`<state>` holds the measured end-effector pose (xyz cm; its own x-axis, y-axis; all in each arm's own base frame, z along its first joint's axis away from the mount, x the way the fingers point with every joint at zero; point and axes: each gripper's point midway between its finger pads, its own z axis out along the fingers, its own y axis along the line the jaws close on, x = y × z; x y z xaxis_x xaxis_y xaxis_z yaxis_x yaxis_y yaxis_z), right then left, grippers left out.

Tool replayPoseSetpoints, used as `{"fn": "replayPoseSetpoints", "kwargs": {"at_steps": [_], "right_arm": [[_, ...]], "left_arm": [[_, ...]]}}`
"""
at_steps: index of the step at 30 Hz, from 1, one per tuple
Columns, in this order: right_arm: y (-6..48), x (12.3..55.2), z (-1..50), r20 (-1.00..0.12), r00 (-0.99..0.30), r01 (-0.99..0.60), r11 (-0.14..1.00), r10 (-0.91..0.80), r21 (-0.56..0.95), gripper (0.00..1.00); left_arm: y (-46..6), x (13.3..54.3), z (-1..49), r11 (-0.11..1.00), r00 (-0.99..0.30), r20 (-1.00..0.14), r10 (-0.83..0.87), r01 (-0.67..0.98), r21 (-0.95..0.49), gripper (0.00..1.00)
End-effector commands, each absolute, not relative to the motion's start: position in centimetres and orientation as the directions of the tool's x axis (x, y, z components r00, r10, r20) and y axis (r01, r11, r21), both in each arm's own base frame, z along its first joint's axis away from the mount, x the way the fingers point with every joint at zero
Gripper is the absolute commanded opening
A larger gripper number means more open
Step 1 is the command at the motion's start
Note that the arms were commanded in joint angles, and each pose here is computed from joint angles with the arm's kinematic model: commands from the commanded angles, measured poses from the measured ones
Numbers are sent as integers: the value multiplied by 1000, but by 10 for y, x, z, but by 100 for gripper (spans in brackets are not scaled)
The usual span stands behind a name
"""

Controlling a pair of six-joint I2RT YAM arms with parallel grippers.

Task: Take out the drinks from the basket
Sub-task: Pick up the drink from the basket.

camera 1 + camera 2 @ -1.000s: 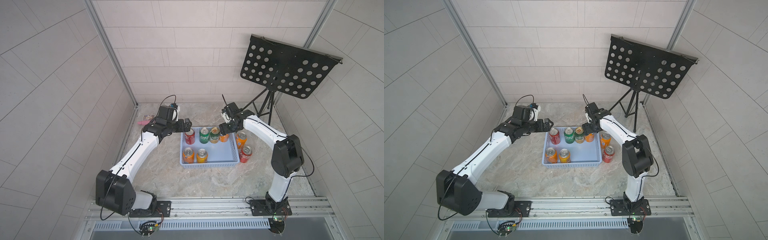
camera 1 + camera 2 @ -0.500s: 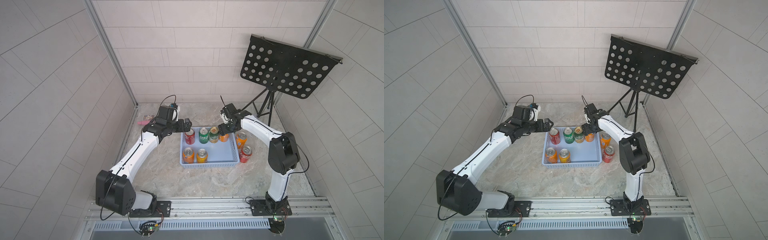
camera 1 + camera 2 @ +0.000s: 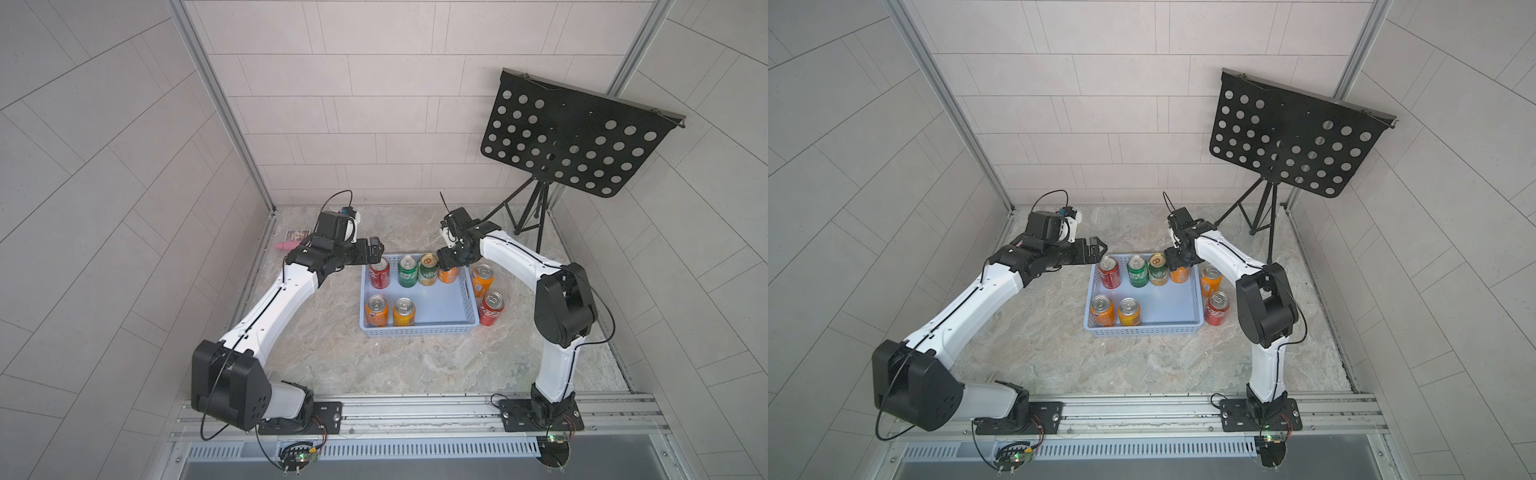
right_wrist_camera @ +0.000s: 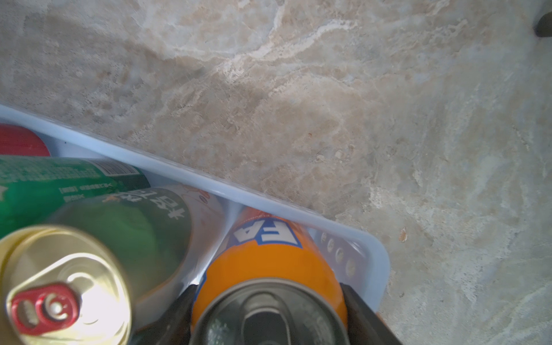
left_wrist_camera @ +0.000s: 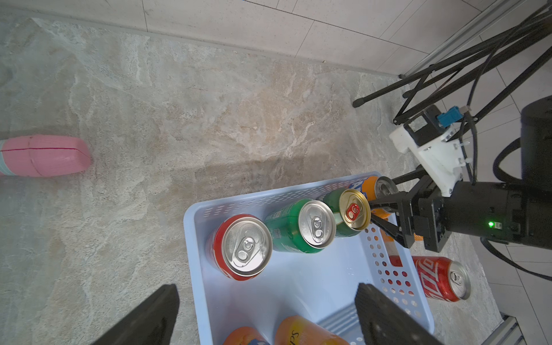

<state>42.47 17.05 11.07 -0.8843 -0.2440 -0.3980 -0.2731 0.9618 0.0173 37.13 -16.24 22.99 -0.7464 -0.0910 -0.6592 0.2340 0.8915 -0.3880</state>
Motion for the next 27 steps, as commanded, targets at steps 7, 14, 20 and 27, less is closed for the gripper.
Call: {"fn": "replayPoseSetpoints", "kwargs": {"at_steps": [7,14,20,27], "right_arm": [[166,413,140,-407,-889,-239,971,-210,22,15],[167,413,163,-427,-885,-225,974,-189,36,8],[165,414,191,-476,-862,-216,976,-171,41,8],[153,419,226,-538,-832,-187,981,-131,49,8]], "left_arm": [[-164,369,237,888,-729,-680,-85,254,-383,100],[-163,369,238,889,-727,-681,-86,252,-382,100],[-163,369,239,889,-725,-683,-85,254,-381,100],[-162,368,243,889,-717,-692,-86,258,-377,100]]}}
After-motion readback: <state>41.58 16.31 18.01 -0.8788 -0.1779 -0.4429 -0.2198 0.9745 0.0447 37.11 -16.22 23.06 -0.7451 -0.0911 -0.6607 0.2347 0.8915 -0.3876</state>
